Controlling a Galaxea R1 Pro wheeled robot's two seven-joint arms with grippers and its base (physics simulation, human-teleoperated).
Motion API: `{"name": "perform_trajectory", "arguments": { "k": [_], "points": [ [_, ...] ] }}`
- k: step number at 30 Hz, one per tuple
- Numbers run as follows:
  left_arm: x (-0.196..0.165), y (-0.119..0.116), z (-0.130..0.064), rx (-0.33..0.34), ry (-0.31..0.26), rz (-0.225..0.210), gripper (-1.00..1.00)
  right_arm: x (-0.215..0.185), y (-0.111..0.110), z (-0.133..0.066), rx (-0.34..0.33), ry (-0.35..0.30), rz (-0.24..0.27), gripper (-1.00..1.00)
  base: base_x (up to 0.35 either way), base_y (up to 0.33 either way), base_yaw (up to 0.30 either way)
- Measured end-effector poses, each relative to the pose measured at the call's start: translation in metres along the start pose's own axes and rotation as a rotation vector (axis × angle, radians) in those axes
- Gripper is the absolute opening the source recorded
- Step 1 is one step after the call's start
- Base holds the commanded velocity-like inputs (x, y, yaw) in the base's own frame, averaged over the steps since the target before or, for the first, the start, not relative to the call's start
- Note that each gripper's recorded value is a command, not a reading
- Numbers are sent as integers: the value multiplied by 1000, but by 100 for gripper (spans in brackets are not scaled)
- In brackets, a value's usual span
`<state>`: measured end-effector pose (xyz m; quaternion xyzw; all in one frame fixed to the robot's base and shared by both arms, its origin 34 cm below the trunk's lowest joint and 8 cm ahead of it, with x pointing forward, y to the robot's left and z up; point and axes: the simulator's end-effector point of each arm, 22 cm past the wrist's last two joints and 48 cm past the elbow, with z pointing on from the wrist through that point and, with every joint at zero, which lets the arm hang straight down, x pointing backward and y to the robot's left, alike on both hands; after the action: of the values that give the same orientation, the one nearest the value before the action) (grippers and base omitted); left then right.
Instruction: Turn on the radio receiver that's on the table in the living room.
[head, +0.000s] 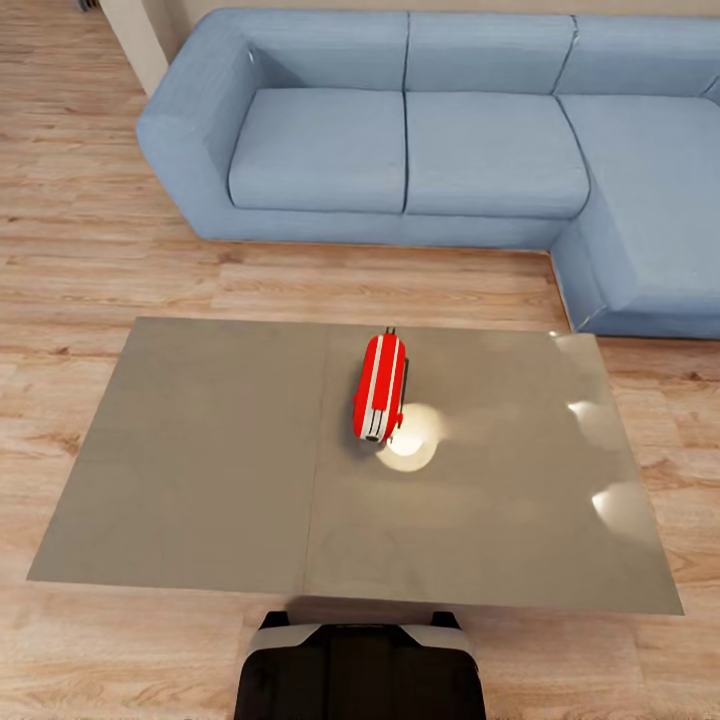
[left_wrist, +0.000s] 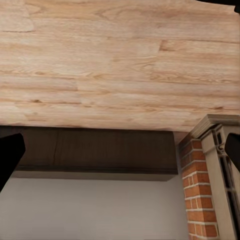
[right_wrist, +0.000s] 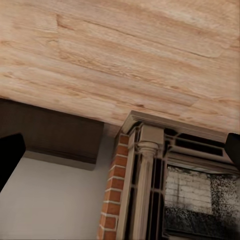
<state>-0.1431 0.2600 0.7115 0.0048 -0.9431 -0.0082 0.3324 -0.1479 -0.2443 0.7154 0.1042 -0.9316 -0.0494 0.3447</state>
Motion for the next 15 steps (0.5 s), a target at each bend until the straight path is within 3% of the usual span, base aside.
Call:
{"name": "perform_trajectory", "arguments": {
  "k": [15],
  "points": [
    [9, 0, 0, -1, 23, 1, 100, 9, 2, 0, -5, 24, 1, 100, 0, 0, 0]
  ]
}}
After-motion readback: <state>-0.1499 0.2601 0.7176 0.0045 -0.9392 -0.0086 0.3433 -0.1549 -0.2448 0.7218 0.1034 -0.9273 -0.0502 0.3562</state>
